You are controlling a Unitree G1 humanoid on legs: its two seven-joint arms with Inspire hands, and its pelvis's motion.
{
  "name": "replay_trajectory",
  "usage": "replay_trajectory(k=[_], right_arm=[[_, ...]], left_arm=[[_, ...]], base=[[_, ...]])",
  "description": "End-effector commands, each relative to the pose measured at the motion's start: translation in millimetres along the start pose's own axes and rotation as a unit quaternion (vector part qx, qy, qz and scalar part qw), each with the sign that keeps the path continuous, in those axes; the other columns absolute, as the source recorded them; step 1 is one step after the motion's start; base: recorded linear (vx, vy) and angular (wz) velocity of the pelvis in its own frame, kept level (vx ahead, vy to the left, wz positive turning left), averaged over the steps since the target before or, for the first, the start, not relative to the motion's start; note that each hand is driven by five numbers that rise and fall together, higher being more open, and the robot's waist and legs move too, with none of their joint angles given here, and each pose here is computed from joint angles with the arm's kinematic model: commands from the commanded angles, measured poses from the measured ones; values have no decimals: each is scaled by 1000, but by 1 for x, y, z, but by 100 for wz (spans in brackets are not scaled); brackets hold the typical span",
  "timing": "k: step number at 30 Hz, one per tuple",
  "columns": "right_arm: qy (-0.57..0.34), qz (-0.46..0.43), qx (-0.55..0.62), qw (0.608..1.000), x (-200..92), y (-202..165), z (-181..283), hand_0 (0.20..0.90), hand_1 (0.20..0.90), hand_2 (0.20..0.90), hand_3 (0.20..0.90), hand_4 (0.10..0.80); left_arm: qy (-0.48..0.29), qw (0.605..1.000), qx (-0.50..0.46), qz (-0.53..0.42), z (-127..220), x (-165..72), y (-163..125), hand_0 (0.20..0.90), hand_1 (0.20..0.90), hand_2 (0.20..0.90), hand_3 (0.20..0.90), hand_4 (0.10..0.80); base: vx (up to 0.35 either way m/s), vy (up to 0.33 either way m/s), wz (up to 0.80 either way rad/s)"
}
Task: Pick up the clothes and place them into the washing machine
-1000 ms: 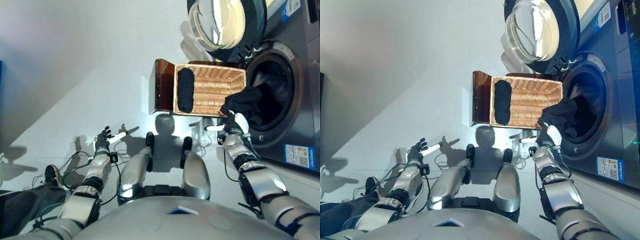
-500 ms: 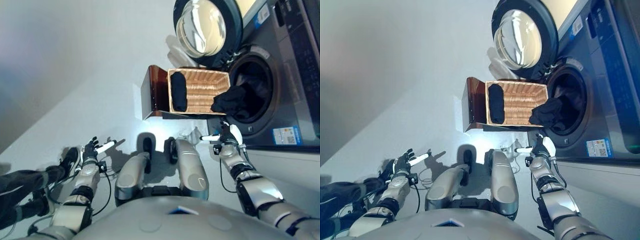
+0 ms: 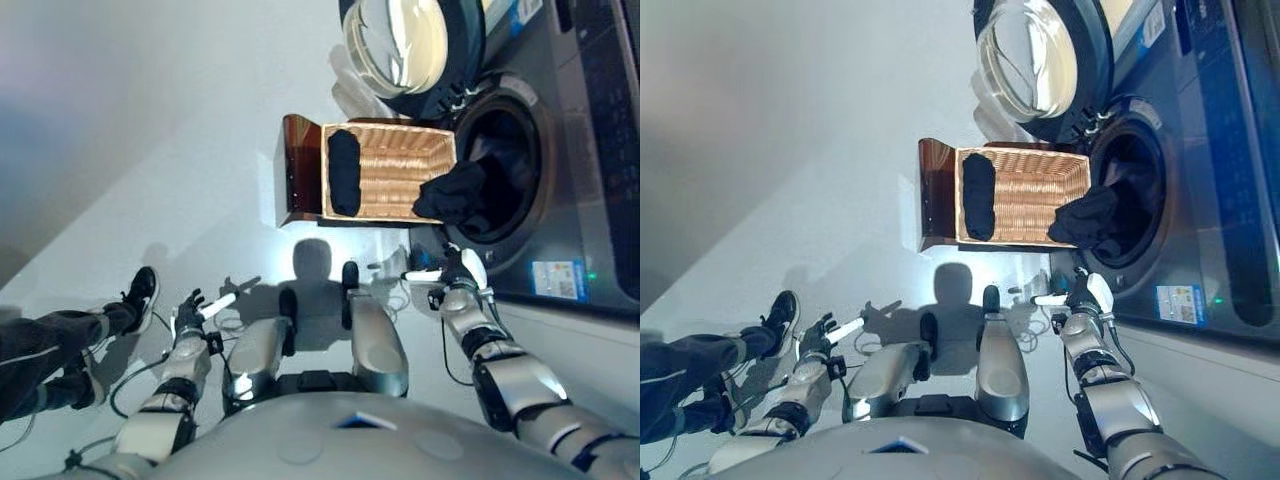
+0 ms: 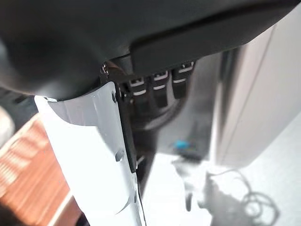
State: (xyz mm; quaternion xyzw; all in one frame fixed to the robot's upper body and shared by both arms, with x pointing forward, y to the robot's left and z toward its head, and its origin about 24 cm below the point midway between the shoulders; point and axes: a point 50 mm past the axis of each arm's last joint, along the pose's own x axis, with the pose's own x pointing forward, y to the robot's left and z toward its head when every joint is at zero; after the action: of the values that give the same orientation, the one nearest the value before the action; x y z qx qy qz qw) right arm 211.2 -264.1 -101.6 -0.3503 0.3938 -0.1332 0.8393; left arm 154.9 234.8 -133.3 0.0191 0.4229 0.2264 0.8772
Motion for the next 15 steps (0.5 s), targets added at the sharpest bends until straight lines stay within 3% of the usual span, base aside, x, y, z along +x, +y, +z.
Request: replay_trajectory(k=[1, 5, 15], right_arm=[[-6, -44, 18, 999, 5, -23, -4, 900, 900, 900, 900, 800], [0, -49, 22, 999, 5, -23, -6, 900, 900, 900, 900, 800], [22, -45, 37, 998, 2, -22, -18, 900, 900, 900, 900, 800]], left_arm=[[-52, 999, 13, 5, 21, 3, 2, 900, 900, 900, 900, 800], [-65, 997, 27, -13, 29, 3, -7, 900, 900, 900, 900, 800], [-58, 997, 59, -4, 27, 5, 7, 900, 900, 900, 900, 800]], base=[[61, -44, 18], [-27, 31, 50], [-26, 146, 13]])
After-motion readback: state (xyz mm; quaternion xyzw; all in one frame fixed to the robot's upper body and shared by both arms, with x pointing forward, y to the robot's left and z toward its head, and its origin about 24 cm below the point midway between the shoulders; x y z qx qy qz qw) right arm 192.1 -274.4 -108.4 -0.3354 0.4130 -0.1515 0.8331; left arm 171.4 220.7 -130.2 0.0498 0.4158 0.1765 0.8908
